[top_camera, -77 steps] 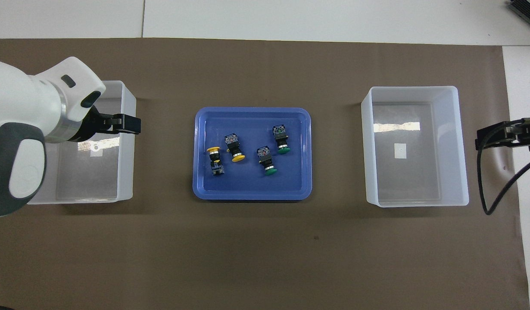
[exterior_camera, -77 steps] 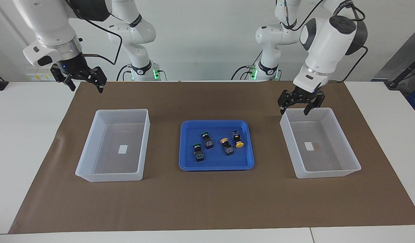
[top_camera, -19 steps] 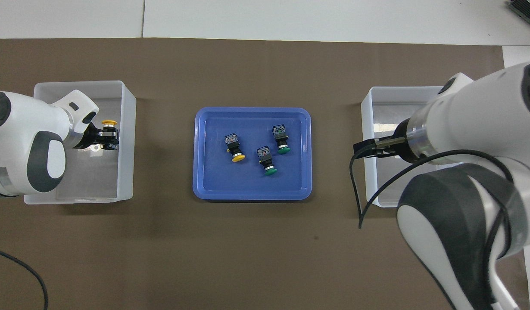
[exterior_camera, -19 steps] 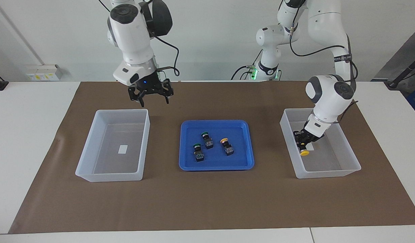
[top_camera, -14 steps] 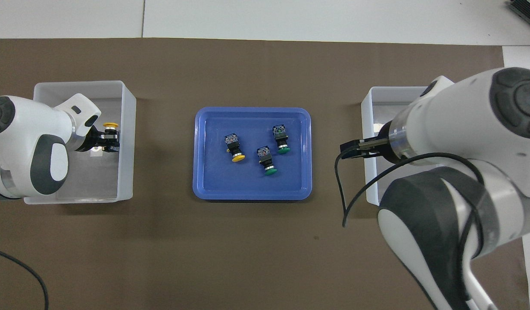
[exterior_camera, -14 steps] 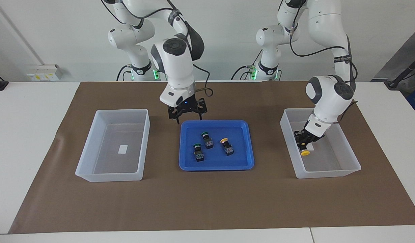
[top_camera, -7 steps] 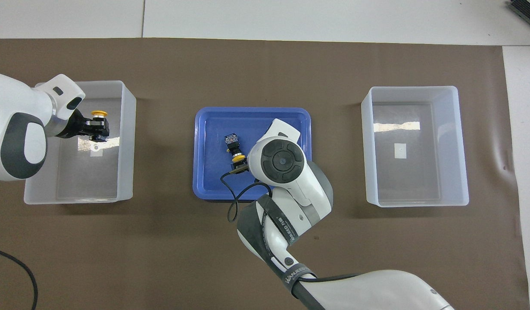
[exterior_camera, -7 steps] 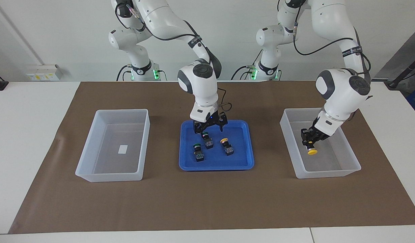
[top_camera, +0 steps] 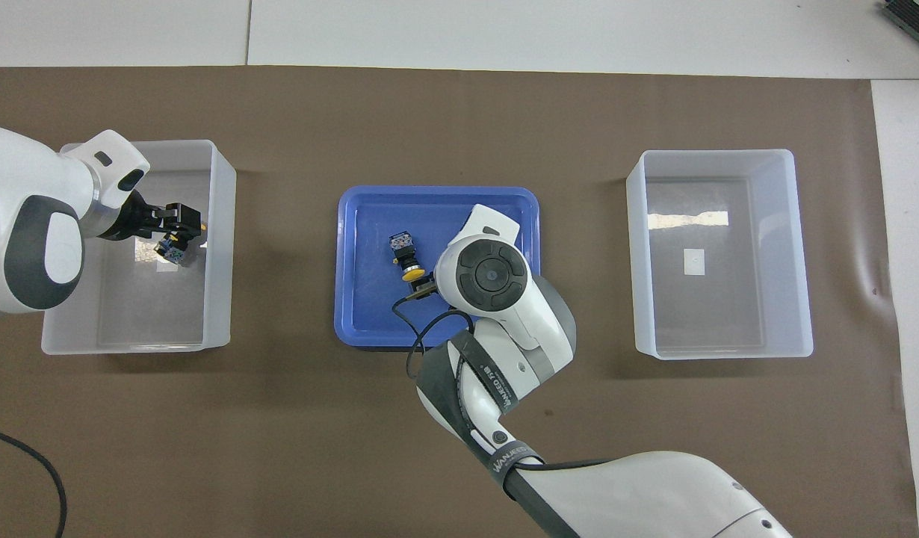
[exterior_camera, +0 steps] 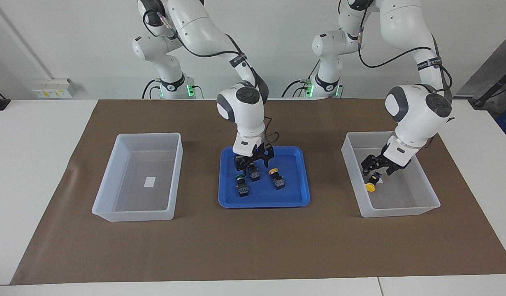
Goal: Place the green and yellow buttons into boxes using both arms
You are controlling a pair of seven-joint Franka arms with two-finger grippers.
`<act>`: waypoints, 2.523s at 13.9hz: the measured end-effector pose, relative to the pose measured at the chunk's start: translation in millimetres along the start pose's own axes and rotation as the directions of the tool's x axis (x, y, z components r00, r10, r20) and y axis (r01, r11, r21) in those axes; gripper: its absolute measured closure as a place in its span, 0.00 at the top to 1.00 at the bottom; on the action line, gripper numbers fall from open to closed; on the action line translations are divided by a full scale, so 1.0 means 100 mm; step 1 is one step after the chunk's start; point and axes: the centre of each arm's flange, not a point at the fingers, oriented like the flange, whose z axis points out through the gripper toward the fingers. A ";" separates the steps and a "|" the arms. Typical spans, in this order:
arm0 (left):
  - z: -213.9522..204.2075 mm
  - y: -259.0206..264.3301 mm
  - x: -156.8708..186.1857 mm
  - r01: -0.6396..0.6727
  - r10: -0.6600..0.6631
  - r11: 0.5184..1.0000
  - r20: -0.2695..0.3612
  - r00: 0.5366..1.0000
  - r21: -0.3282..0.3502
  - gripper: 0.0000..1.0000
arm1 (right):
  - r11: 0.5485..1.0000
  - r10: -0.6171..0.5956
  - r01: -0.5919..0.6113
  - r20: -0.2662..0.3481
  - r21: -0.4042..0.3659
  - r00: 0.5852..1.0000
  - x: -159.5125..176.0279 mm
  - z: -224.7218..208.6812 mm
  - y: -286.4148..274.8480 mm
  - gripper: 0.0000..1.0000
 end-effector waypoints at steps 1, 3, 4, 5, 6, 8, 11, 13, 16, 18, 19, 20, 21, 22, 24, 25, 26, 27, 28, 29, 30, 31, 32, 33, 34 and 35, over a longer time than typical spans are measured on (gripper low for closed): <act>-0.05 0.03 0.03 -0.005 0.005 1.000 -0.007 1.000 -0.001 1.00 | 1.000 -0.002 0.002 -0.002 0.000 1.000 0.00 0.04 0.00 0.91; -0.18 0.18 0.08 0.002 -0.002 1.000 -0.010 1.000 -0.006 1.00 | 1.000 -0.004 0.004 0.008 -0.003 1.000 -0.02 0.10 -0.01 0.70; -0.24 0.33 0.10 0.021 -0.021 1.000 -0.014 1.000 -0.009 1.00 | 1.000 -0.006 0.006 0.012 -0.004 1.000 -0.04 0.13 -0.02 0.70; -0.26 0.52 0.11 0.045 -0.046 0.999 -0.017 0.999 -0.013 1.00 | 1.000 -0.008 0.008 0.017 -0.005 1.000 -0.06 0.15 -0.03 0.63; -0.26 0.74 0.10 0.072 -0.072 0.997 -0.017 0.997 -0.017 1.00 | 1.000 -0.009 0.009 0.023 -0.006 1.000 -0.08 0.17 -0.03 0.52; -0.23 1.18 0.04 0.130 -0.131 0.991 -0.015 0.991 -0.025 1.00 | 1.000 -0.009 0.010 0.024 -0.007 1.000 -0.08 0.18 -0.03 0.41; -0.15 1.71 -0.04 0.231 -0.234 0.971 -0.049 0.971 -0.057 1.00 | 1.000 0.003 -0.002 0.049 -0.021 0.999 -0.07 0.13 0.05 0.41; -0.02 2.02 -0.13 0.283 -0.288 0.956 -0.063 0.955 -0.081 0.96 | 0.997 0.062 -0.059 0.068 -0.044 0.996 0.07 -0.22 0.48 0.41; 0.19 2.45 -0.32 0.353 -0.364 0.927 -0.082 0.928 -0.127 0.91 | 0.997 0.070 -0.066 0.083 -0.048 0.994 0.19 -0.98 1.45 0.41; 0.35 2.68 -0.42 0.381 -0.396 0.912 -0.081 0.915 -0.151 0.87 | 0.997 0.070 -0.066 0.095 -0.047 0.993 0.17 -1.26 1.85 0.41; 0.45 2.80 -0.46 0.387 -0.402 0.908 -0.078 0.912 -0.160 0.85 | 0.998 0.048 -0.043 0.103 -0.047 0.994 0.17 -1.32 2.01 0.41; 0.56 2.90 -0.50 0.391 -0.407 0.905 -0.073 0.911 -0.167 0.85 | 0.999 0.017 -0.012 0.109 -0.045 0.994 0.16 -1.35 2.19 0.41; 0.66 2.98 -0.53 0.393 -0.409 0.904 -0.069 0.910 -0.172 0.83 | 0.999 -0.010 0.015 0.114 -0.044 0.993 0.14 -1.34 2.39 0.41; 0.75 3.05 -0.55 0.391 -0.407 0.903 -0.067 0.911 -0.178 0.83 | 0.998 -0.029 0.034 0.121 -0.043 0.992 0.11 -1.31 2.58 0.41; 0.87 3.10 -0.57 0.390 -0.407 0.902 -0.067 0.911 -0.186 0.83 | 0.997 -0.060 0.066 0.135 -0.040 0.989 0.02 -1.22 2.88 0.41; 0.91 3.10 -0.57 0.389 -0.408 0.901 -0.068 0.911 -0.189 0.83 | 0.995 -0.081 0.087 0.133 -0.040 0.988 -0.04 -1.14 3.02 0.41; 0.94 3.10 -0.58 0.390 -0.408 0.901 -0.068 0.910 -0.189 0.83 | 0.993 -0.103 0.109 0.131 -0.040 0.986 -0.12 -1.04 3.16 0.41; 0.98 3.09 -0.60 0.390 -0.408 0.902 -0.067 0.911 -0.188 0.83 | 0.992 -0.112 0.118 0.137 -0.039 0.984 -0.20 -0.94 3.27 0.41; 1.02 3.10 -0.64 0.387 -0.405 0.902 -0.068 0.912 -0.189 0.81 | 0.992 -0.112 0.118 0.143 -0.037 0.983 -0.28 -0.86 3.36 0.41; 1.09 3.11 -0.69 0.382 -0.402 0.903 -0.071 0.913 -0.194 0.80 | 0.993 -0.108 0.115 0.147 -0.037 0.983 -0.34 -0.80 3.43 0.41; 1.14 3.12 -0.73 0.378 -0.399 0.904 -0.078 0.914 -0.202 0.80 | 0.993 -0.106 0.113 0.147 -0.038 0.983 -0.40 -0.73 3.48 0.41; 1.17 3.12 -0.75 0.376 -0.398 0.904 -0.081 0.914 -0.206 0.73 | 0.993 -0.109 0.115 0.147 -0.038 0.983 -0.45 -0.68 3.53 0.41; 1.18 3.11 -0.76 0.376 -0.399 0.903 -0.081 0.914 -0.205 0.67 | 0.993 -0.107 0.114 0.145 -0.040 0.984 -0.50 -0.63 3.58 0.41; 1.18 3.11 -0.76 0.376 -0.399 0.903 -0.081 0.913 -0.206 0.67 | 0.993 -0.105 0.112 0.142 -0.043 0.984 -0.54 -0.59 3.62 0.41; 1.18 3.11 -0.76 0.376 -0.399 0.903 -0.081 0.913 -0.205 0.60 | 0.993 -0.104 0.111 0.137 -0.046 0.985 -0.59 -0.54 3.68 0.41; 1.18 3.11 -0.76 0.377 -0.399 0.903 -0.081 0.913 -0.205 0.49 | 0.993 -0.102 0.110 0.132 -0.050 0.986 -0.64 -0.49 3.73 0.41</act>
